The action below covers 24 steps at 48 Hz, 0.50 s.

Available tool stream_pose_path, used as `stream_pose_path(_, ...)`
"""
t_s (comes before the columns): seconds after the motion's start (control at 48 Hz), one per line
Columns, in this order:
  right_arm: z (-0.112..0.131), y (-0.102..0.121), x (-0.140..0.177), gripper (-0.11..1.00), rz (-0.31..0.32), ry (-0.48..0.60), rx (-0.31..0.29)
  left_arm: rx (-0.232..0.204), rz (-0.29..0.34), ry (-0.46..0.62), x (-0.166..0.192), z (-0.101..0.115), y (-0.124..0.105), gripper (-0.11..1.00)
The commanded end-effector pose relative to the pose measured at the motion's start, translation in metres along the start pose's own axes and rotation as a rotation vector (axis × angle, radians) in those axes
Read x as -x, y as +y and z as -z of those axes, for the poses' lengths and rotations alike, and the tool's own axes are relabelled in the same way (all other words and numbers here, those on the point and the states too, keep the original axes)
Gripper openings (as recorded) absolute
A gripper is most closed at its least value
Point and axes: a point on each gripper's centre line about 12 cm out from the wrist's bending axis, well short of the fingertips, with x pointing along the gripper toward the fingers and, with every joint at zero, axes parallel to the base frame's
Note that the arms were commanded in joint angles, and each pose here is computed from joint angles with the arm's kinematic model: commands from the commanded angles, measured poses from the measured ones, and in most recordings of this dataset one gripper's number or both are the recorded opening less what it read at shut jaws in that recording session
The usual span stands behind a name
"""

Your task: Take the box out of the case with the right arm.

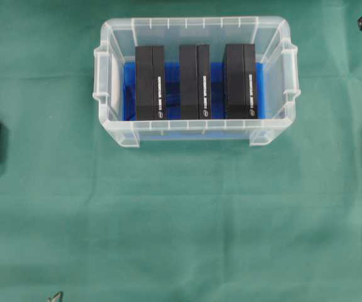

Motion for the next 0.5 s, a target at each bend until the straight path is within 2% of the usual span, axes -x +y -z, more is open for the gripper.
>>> stream_pose_path(0.0,-0.0037,0.003,0.0057,0.0,-0.021,-0.015,-0.005,0.0,0.007,-0.028,0.0078,-0.0047,-0.0012,0.0)
stream_pose_path(0.48,-0.0023,0.0027,0.0038,0.0,-0.019,-0.009,-0.003,0.0,0.007,-0.027,0.0073,-0.0049,-0.0013,0.0)
